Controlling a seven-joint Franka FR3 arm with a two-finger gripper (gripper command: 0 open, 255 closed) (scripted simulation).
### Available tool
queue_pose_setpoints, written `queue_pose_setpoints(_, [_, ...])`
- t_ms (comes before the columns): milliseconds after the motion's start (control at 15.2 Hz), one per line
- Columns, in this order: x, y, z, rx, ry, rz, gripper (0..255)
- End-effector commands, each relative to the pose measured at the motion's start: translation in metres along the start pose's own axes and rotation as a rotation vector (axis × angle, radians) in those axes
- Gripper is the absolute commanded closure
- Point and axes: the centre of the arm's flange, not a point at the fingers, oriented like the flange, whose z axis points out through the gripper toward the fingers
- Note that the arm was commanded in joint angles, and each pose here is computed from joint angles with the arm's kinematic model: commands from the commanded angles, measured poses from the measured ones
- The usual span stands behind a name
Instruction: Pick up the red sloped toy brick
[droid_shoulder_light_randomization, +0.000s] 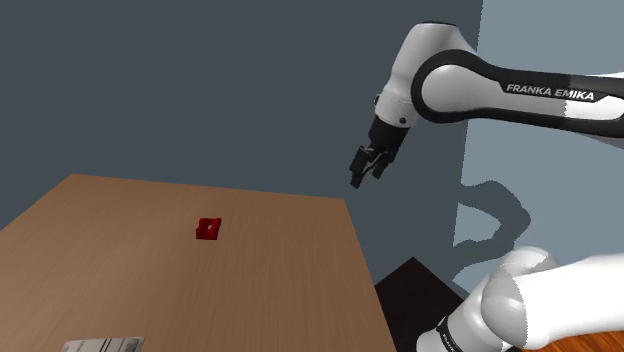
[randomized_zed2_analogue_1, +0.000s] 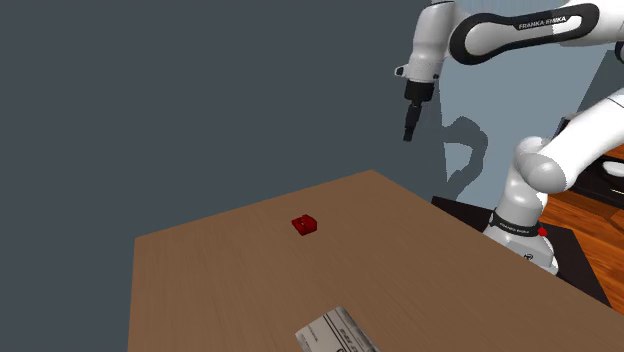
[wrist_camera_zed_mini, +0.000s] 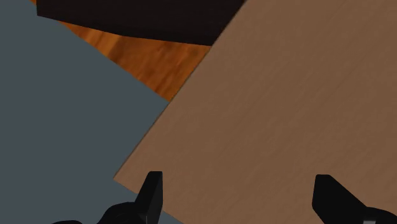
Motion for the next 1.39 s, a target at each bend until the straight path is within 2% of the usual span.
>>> queue_pose_setpoints(0, [0.011, -0.021, 0.011, -0.002, -0.003, 0.011, 0])
queue_pose_setpoints(1320, [0.143, -0.226, 0.127, -0.028, -0.036, 0.106, 0])
